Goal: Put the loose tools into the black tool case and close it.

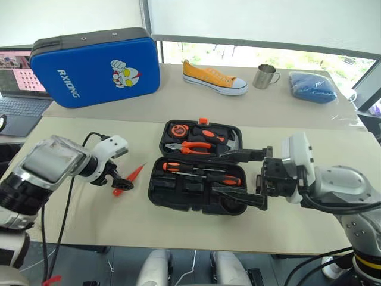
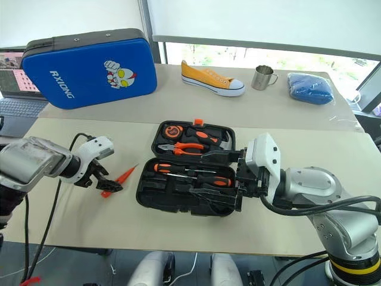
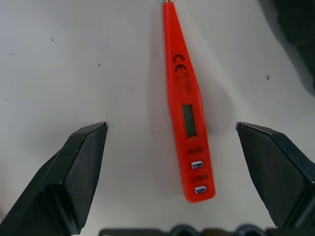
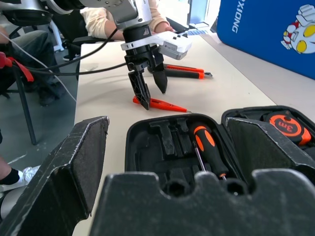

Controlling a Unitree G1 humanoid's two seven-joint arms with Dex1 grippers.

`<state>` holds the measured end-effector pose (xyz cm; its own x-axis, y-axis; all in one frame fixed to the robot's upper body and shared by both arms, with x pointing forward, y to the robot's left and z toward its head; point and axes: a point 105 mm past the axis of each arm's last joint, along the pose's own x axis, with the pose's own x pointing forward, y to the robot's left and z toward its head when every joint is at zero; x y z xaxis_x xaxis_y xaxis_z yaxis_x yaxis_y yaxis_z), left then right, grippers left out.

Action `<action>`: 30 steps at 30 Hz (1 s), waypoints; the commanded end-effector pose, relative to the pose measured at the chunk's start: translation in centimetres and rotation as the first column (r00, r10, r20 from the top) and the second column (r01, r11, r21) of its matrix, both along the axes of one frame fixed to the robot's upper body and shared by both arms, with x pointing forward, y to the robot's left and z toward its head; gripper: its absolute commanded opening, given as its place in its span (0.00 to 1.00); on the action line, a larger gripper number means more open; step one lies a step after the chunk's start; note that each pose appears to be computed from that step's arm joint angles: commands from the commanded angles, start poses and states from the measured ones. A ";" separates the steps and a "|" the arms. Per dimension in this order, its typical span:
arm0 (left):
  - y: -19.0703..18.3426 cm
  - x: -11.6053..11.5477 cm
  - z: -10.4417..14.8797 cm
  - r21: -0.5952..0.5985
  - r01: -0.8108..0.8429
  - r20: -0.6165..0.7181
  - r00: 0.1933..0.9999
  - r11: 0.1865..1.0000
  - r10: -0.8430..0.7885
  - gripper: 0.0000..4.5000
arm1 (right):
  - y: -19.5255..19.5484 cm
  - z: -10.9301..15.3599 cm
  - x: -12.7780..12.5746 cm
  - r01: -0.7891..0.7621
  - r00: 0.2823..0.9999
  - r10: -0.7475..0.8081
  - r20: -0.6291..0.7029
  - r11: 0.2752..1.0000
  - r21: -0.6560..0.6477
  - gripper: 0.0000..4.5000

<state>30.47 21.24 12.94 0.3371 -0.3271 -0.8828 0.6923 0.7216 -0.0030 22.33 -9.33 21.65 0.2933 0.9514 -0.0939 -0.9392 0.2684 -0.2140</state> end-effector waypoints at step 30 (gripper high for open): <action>1.6 4.4 6.4 0.141 0.223 0.340 0.904 0.965 -0.258 0.09 | -1.9 -1.3 -1.9 -0.020 0.998 0.014 -0.068 0.996 -0.088 1.00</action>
<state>34.44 25.73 16.50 0.5519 -0.2328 -0.8008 0.7006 0.6502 0.2939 21.13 -11.20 19.92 0.2813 0.9397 -0.1944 -0.9554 0.2552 -0.1487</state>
